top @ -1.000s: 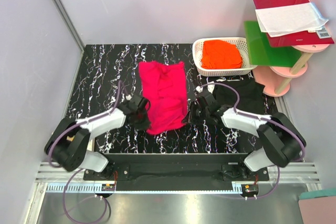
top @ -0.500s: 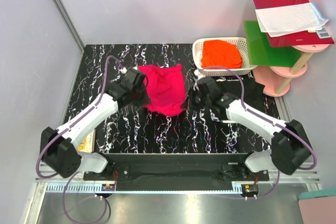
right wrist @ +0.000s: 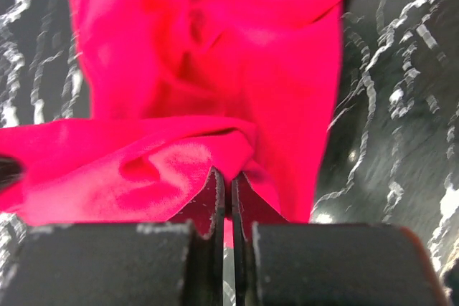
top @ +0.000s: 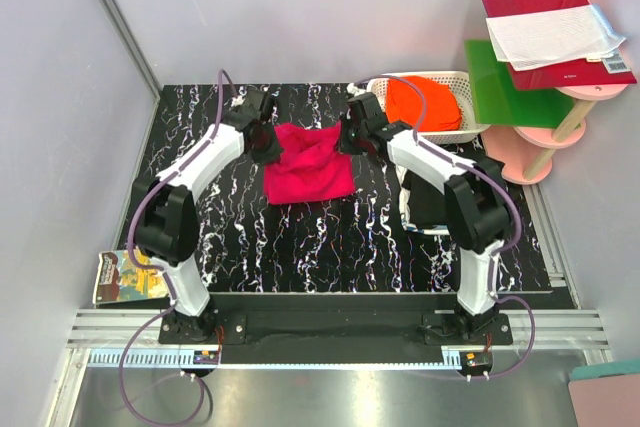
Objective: Fold and stack the t-shirts
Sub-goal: Fold the long partially folded tshirt into a neat square
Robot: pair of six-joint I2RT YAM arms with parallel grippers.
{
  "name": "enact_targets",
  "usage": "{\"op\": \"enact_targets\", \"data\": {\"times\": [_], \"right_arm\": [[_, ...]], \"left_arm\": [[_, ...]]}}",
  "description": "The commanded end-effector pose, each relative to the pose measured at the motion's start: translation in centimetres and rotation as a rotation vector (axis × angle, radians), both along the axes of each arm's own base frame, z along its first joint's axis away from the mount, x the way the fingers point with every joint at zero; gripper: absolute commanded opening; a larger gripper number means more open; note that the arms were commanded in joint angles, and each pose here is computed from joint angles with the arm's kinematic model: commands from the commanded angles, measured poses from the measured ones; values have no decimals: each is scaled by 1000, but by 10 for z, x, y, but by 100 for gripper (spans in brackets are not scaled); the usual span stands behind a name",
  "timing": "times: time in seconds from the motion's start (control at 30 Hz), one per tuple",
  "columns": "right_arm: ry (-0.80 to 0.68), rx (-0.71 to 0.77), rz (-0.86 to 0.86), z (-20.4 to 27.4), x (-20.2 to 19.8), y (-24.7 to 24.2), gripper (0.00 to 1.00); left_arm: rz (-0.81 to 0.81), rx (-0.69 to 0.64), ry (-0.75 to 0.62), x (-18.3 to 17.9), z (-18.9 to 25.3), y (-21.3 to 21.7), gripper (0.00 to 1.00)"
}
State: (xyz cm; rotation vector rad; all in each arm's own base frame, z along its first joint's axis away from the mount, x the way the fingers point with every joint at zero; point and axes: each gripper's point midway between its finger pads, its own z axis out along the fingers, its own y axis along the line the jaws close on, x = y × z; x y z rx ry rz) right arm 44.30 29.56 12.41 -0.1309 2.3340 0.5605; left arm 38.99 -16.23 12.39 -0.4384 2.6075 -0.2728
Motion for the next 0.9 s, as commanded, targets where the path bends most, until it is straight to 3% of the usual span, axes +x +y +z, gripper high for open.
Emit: {"op": "enact_targets", "data": {"times": [0.0, 0.2, 0.37, 0.43, 0.47, 0.5, 0.57, 0.63, 0.67, 0.7, 0.73, 0.8, 0.87], "right_arm": [[-81, -23, -39, 17, 41, -12, 3], [-122, -17, -49, 19, 75, -9, 4], [-144, 6, -68, 10, 117, -1, 9], [-148, 7, -87, -2, 136, 1, 16], [-139, -3, -102, -7, 143, -4, 21], [-138, -5, -104, -10, 148, -3, 52], [-157, -30, -125, -16, 163, -5, 76], [-179, -32, -113, -11, 167, -3, 99], [-193, -28, -101, -5, 167, -2, 100], [-207, -33, -89, 1, 166, -2, 100], [-207, -38, -88, 7, 157, -7, 100], [-295, 13, -85, 32, 153, -5, 100], [-389, 72, -102, 63, 135, -14, 100]], "left_arm": [[-36, -60, -112, 43, 39, -4, 0], [-29, -114, -137, 81, 46, -1, 0], [9, -162, -92, 115, 18, 4, 2], [4, -191, -45, 125, -6, 1, 7], [-5, -206, -57, 133, -4, -3, 32], [-18, -226, -27, 135, -19, -8, 54], [-10, -218, -16, 138, -27, -6, 79], [13, -204, -23, 134, -23, -1, 86], [21, -190, -12, 126, -32, 3, 88], [30, -183, -69, 122, -9, 7, 94], [43, -169, -37, 103, -24, 11, 99], [61, -173, -180, 98, 19, 16, 99], [54, -167, -222, 80, 22, 16, 99]]}}
